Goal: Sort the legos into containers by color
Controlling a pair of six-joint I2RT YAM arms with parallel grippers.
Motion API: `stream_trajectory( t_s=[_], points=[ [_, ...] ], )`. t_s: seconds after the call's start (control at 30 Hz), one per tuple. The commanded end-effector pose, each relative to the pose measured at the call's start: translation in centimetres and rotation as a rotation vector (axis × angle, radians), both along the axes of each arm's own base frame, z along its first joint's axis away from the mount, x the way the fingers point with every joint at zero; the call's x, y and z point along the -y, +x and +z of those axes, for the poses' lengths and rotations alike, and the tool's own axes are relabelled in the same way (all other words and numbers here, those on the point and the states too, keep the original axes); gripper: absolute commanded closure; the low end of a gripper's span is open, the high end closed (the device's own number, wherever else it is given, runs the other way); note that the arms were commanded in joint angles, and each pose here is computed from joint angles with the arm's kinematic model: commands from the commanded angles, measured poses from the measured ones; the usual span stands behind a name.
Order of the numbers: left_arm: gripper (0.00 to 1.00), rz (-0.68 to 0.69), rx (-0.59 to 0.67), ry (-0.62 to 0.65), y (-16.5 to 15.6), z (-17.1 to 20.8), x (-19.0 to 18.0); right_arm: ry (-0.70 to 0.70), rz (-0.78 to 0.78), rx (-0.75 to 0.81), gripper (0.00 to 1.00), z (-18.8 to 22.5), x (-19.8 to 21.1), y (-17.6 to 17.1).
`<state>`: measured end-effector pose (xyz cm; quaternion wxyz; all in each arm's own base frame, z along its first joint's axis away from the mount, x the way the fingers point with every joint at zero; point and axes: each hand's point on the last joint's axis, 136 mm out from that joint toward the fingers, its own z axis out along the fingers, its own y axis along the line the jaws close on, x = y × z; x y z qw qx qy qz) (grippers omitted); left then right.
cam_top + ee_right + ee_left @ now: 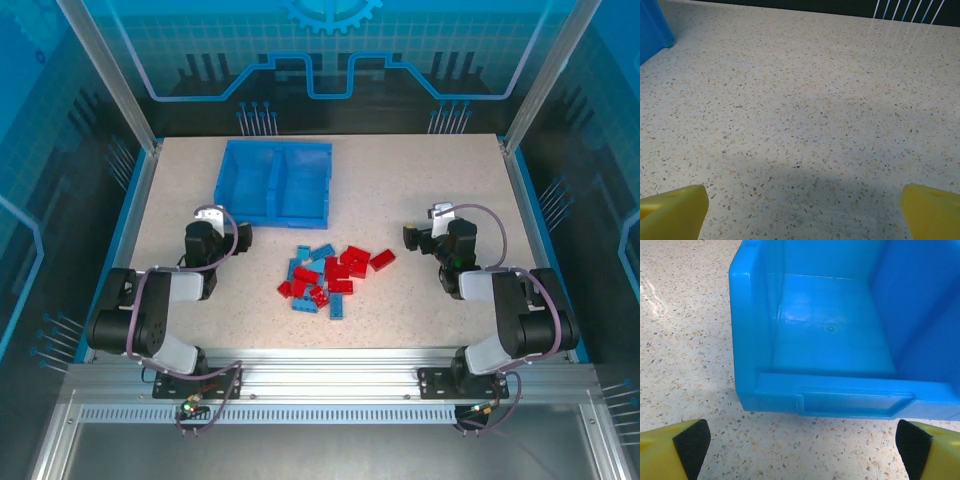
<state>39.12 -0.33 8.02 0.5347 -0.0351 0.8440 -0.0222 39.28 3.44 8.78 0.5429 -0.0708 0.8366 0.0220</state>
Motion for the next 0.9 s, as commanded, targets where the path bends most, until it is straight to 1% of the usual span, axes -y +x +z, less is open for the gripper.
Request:
stream_trajectory(
  t_s=[0.0, 0.43, 0.5, 0.57, 0.63, 0.7, 0.77, 0.8, 0.87],
  points=[
    [0.01, -0.015, 0.042, -0.015, 0.5, 1.0, 0.2, -0.002, 0.004, 0.015, 0.0, 0.6, 0.2, 0.5],
    [0.01, -0.015, 0.04, -0.016, 0.5, 1.0, 0.2, 0.0, 0.005, 0.015, 0.0, 0.6, 0.2, 0.5],
    [0.01, -0.015, 0.043, -0.017, 0.6, 1.0, 0.2, -0.005, -0.027, 0.023, 0.0, 1.9, 0.7, 0.4],
    [0.01, -0.014, 0.043, -0.016, 0.5, 1.0, 0.2, 0.003, -0.105, -0.005, 0.0, 3.6, 1.8, -0.2],
    [0.01, -0.008, 0.043, -0.015, 0.6, 1.2, 0.0, 0.047, -0.213, -0.04, 0.0, 5.3, 3.0, -1.5],
    [0.01, 0.003, 0.038, -0.014, 0.6, 1.2, -0.1, 0.101, -0.326, -0.09, 0.0, 6.7, 4.0, -3.5],
    [0.01, 0.033, 0.038, -0.011, 0.6, 1.6, -0.5, 0.196, -0.424, -0.22, 0.0, 6.6, 4.4, -6.4],
    [0.01, 0.059, 0.046, -0.007, 0.4, 1.9, -0.9, 0.24, -0.419, -0.278, 0.0, 6.7, 3.8, -7.7],
    [0.01, 0.137, 0.061, 0.004, -0.1, 3.1, -2.0, 0.309, -0.326, -0.358, 0.0, 7.1, 1.5, -9.6]
  ],
)
